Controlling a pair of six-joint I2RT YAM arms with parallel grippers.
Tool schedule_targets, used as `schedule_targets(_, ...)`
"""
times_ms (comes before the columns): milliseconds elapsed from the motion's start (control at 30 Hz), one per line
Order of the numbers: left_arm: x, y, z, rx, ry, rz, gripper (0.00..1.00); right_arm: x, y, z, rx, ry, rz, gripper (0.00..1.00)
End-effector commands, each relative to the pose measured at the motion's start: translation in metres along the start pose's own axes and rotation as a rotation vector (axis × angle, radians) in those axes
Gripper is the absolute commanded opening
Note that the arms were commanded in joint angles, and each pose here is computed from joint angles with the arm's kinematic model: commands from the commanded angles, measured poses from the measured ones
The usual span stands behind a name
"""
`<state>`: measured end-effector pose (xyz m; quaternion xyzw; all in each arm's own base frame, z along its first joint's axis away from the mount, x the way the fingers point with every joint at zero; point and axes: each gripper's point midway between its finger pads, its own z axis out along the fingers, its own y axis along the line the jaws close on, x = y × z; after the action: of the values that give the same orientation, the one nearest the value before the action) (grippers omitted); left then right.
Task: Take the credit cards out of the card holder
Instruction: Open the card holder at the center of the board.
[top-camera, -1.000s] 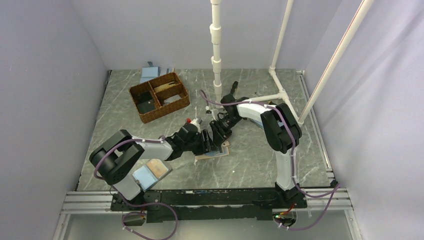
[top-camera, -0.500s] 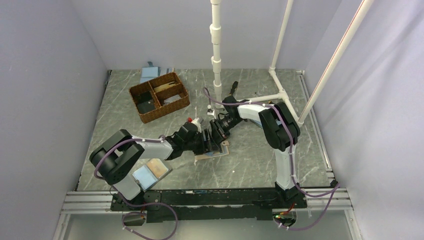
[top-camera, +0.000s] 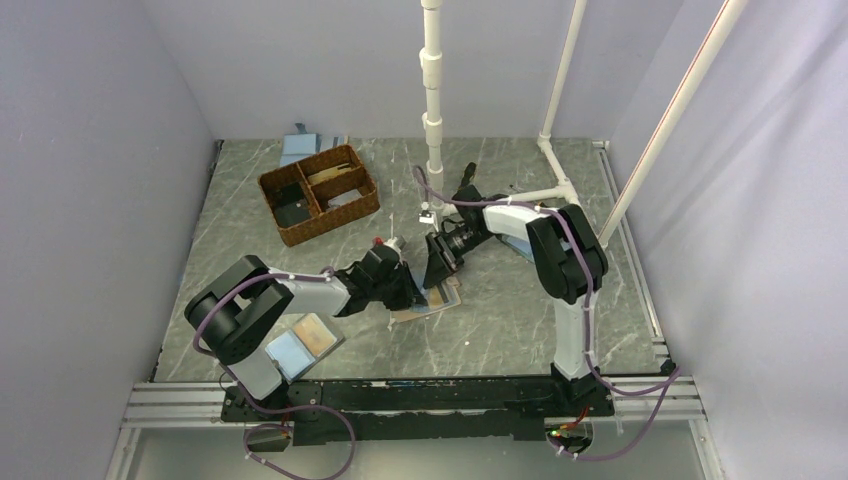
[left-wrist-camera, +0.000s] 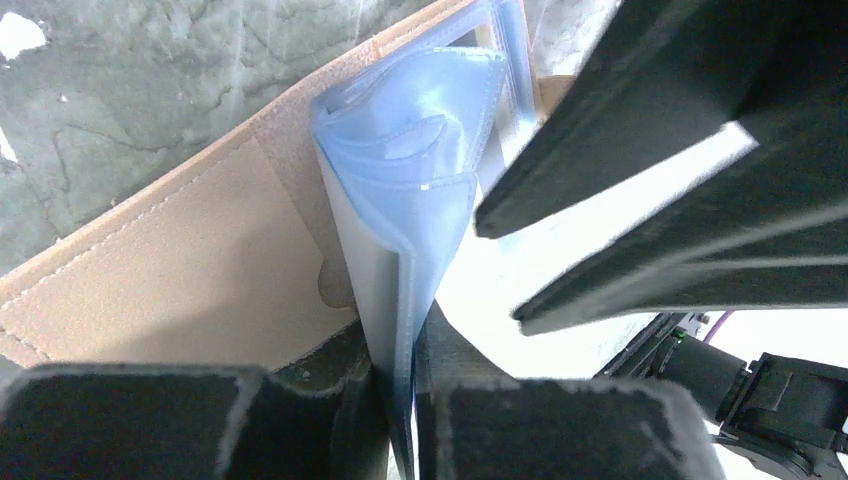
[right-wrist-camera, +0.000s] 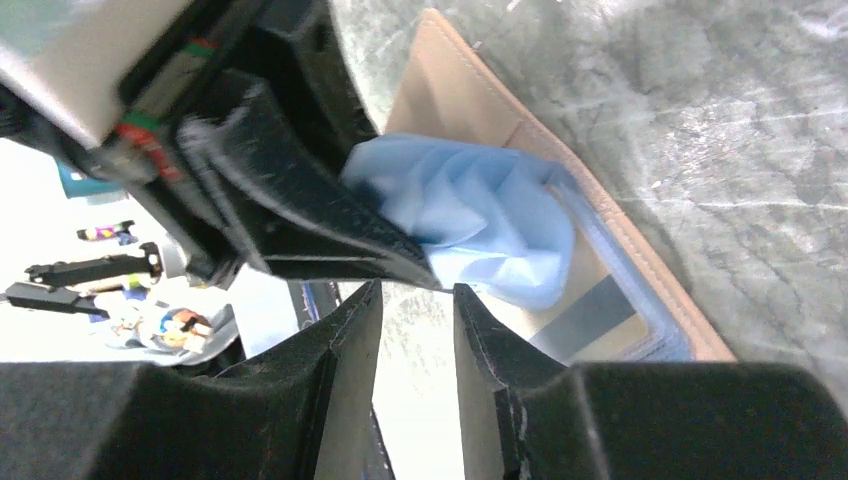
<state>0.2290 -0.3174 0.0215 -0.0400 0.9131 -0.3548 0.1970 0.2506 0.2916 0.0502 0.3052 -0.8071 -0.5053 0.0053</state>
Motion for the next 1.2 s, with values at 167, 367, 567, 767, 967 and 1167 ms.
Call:
schedule_targets(167, 0.024, 0.061, -0.005, -0.199, 0.043, -0.041, 0.15, -0.021, 0.002, -0.041, 0.234, -0.060, -0.227, 0.35)
schedule_targets(367, 0.024, 0.056, -0.007, -0.167, 0.034, -0.055, 0.16, -0.013, -0.022, -0.028, 0.347, 0.000, -0.200, 0.27)
schedule_targets(567, 0.023, 0.052, -0.011, -0.146, 0.022, -0.059, 0.18, -0.007, -0.037, -0.012, 0.427, 0.046, -0.183, 0.13)
schedule_targets(767, 0.019, 0.040, -0.016, -0.094, 0.002, -0.055, 0.40, -0.005, -0.029, 0.006, 0.374, 0.061, -0.182, 0.11)
schedule_targets(967, 0.012, 0.031, -0.028, -0.082, -0.025, -0.049, 0.66, -0.004, -0.011, 0.024, 0.258, 0.056, -0.162, 0.11)
schedule_targets(1167, 0.006, 0.032, -0.045, -0.104, -0.064, -0.036, 0.80, -0.007, 0.007, 0.030, 0.162, 0.031, -0.144, 0.11)
